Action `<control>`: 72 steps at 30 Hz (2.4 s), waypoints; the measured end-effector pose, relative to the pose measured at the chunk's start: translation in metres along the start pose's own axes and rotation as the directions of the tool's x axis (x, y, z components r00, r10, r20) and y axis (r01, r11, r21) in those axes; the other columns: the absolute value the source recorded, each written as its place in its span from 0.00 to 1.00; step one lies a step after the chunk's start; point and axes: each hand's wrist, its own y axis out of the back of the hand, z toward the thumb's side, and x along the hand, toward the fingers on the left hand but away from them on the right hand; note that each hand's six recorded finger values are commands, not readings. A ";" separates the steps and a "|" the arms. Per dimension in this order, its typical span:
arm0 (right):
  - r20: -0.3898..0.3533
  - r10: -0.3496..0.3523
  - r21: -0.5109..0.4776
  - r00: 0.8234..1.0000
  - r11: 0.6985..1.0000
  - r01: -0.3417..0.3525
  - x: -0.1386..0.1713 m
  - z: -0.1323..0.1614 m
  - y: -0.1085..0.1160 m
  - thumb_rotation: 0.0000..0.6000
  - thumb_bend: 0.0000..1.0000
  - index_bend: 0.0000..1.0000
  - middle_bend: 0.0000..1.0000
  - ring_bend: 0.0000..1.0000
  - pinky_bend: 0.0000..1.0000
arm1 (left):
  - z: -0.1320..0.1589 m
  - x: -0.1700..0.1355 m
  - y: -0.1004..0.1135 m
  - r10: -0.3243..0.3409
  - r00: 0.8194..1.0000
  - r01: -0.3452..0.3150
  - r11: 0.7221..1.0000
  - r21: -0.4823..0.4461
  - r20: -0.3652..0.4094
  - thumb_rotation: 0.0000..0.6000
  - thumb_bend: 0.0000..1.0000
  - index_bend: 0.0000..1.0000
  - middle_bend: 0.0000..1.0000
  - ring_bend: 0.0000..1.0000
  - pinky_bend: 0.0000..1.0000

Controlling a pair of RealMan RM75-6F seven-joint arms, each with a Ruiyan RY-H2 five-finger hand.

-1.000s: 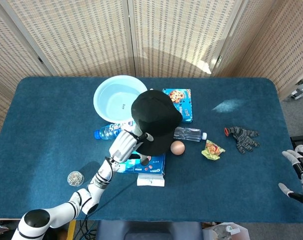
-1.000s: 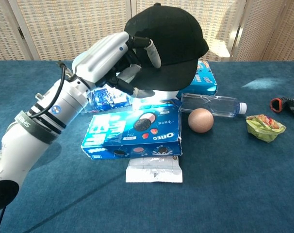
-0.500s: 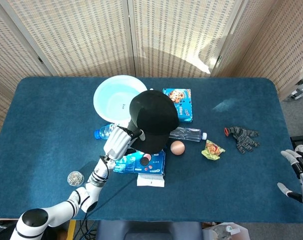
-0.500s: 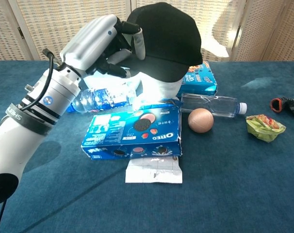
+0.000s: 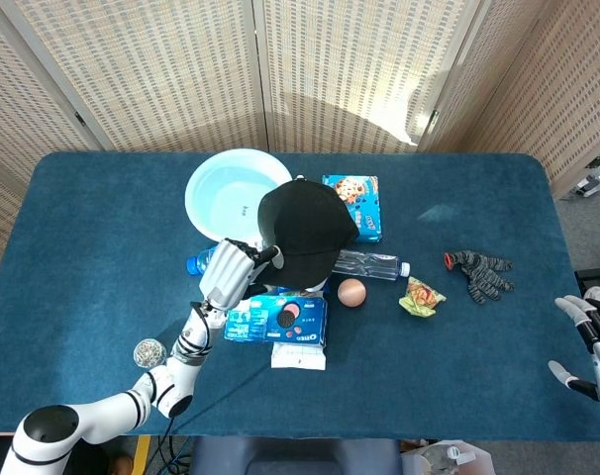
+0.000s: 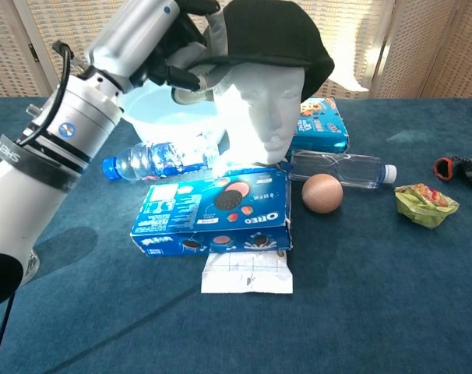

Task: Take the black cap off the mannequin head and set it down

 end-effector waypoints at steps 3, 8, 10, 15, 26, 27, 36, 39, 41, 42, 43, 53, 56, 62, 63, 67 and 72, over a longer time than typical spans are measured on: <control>-0.001 -0.003 -0.001 1.000 1.000 0.003 0.000 0.000 0.000 1.00 0.08 0.21 0.22 0.15 0.28 | 0.001 0.012 0.008 0.018 1.000 -0.018 1.000 0.017 0.005 1.00 0.33 0.68 1.00 1.00 1.00; -0.001 -0.007 -0.001 1.000 1.000 0.007 0.001 0.001 0.002 1.00 0.08 0.21 0.22 0.15 0.28 | 0.002 0.034 0.015 0.041 0.999 -0.042 0.998 0.056 0.009 1.00 0.33 0.68 1.00 1.00 1.00; -0.001 -0.010 -0.001 1.000 1.000 0.010 0.001 0.001 0.002 1.00 0.08 0.21 0.22 0.15 0.28 | 0.001 0.044 0.019 0.053 0.999 -0.054 0.995 0.079 0.009 1.00 0.33 0.68 1.00 1.00 1.00; 0.004 -0.014 0.000 1.000 1.000 0.014 0.004 0.000 0.004 1.00 0.08 0.21 0.22 0.15 0.28 | -0.009 0.065 0.031 0.098 0.995 -0.096 0.986 0.138 -0.007 1.00 0.33 0.67 1.00 1.00 1.00; -0.005 -0.021 -0.003 1.000 1.000 0.021 0.004 0.001 0.007 1.00 0.08 0.21 0.22 0.15 0.28 | -0.051 0.070 0.076 0.184 0.983 -0.171 0.946 0.275 -0.022 1.00 0.32 0.67 1.00 1.00 1.00; -0.007 -0.020 -0.003 1.000 1.000 0.020 0.004 0.001 0.007 1.00 0.08 0.21 0.22 0.15 0.28 | -0.058 0.065 0.082 0.187 0.982 -0.173 0.941 0.291 -0.021 1.00 0.32 0.67 1.00 1.00 1.00; -0.036 -0.010 -0.011 0.999 1.000 0.010 -0.002 0.008 0.002 1.00 0.08 0.21 0.22 0.15 0.28 | -0.100 0.004 0.121 0.134 0.991 -0.112 0.911 0.398 -0.026 1.00 0.32 0.67 1.00 1.00 1.00; -0.046 -0.007 -0.011 0.999 1.000 0.007 -0.005 0.010 0.002 1.00 0.08 0.21 0.22 0.15 0.28 | -0.108 -0.019 0.132 0.115 0.993 -0.090 0.903 0.420 -0.035 1.00 0.32 0.67 1.00 1.00 1.00; -0.050 -0.005 -0.012 0.999 1.000 0.004 -0.006 0.011 0.001 1.00 0.08 0.21 0.22 0.15 0.28 | -0.113 -0.032 0.138 0.103 0.994 -0.074 0.898 0.434 -0.044 1.00 0.32 0.67 1.00 1.00 1.00; -0.051 -0.003 -0.012 0.999 1.000 0.003 -0.007 0.011 0.001 1.00 0.08 0.21 0.22 0.15 0.28 | -0.116 -0.041 0.142 0.094 0.994 -0.062 0.894 0.444 -0.051 1.00 0.32 0.67 1.00 1.00 1.00; -0.054 -0.002 -0.012 0.999 1.000 0.001 -0.007 0.012 0.000 1.00 0.08 0.21 0.22 0.15 0.28 | -0.119 -0.047 0.145 0.086 0.995 -0.051 0.891 0.451 -0.057 1.00 0.32 0.67 1.00 1.00 1.00; -0.069 0.006 -0.010 0.998 1.000 -0.007 -0.011 0.017 -0.002 1.00 0.08 0.21 0.22 0.15 0.28 | -0.140 -0.121 0.161 -0.046 0.992 0.102 0.849 0.518 -0.120 1.00 0.32 0.67 1.00 1.00 1.00; -0.077 0.005 -0.010 0.997 1.000 -0.005 -0.011 0.020 -0.002 1.00 0.08 0.21 0.22 0.15 0.28 | -0.145 -0.134 0.161 -0.089 0.988 0.142 0.827 0.544 -0.123 1.00 0.32 0.67 1.00 1.00 1.00; -0.078 0.007 -0.007 0.997 1.000 -0.008 -0.010 0.022 -0.002 1.00 0.08 0.21 0.22 0.15 0.28 | -0.156 -0.159 0.157 -0.171 0.975 0.221 0.790 0.572 -0.140 1.00 0.32 0.67 1.00 1.00 1.00; -0.078 0.008 -0.007 0.997 1.000 -0.008 -0.010 0.022 -0.002 1.00 0.08 0.21 0.22 0.15 0.28 | -0.157 -0.164 0.155 -0.184 0.972 0.234 0.788 0.570 -0.144 1.00 0.32 0.67 1.00 1.00 1.00; -0.078 0.009 -0.005 0.997 1.000 -0.009 -0.010 0.024 -0.001 1.00 0.08 0.21 0.22 0.15 0.28 | -0.160 -0.174 0.145 -0.224 0.963 0.269 0.779 0.567 -0.149 1.00 0.32 0.67 1.00 1.00 1.00; -0.076 0.014 -0.004 0.997 1.000 -0.014 -0.010 0.024 -0.002 1.00 0.08 0.21 0.22 0.15 0.28 | -0.163 -0.180 0.130 -0.261 0.953 0.303 0.770 0.562 -0.156 1.00 0.32 0.67 1.00 1.00 1.00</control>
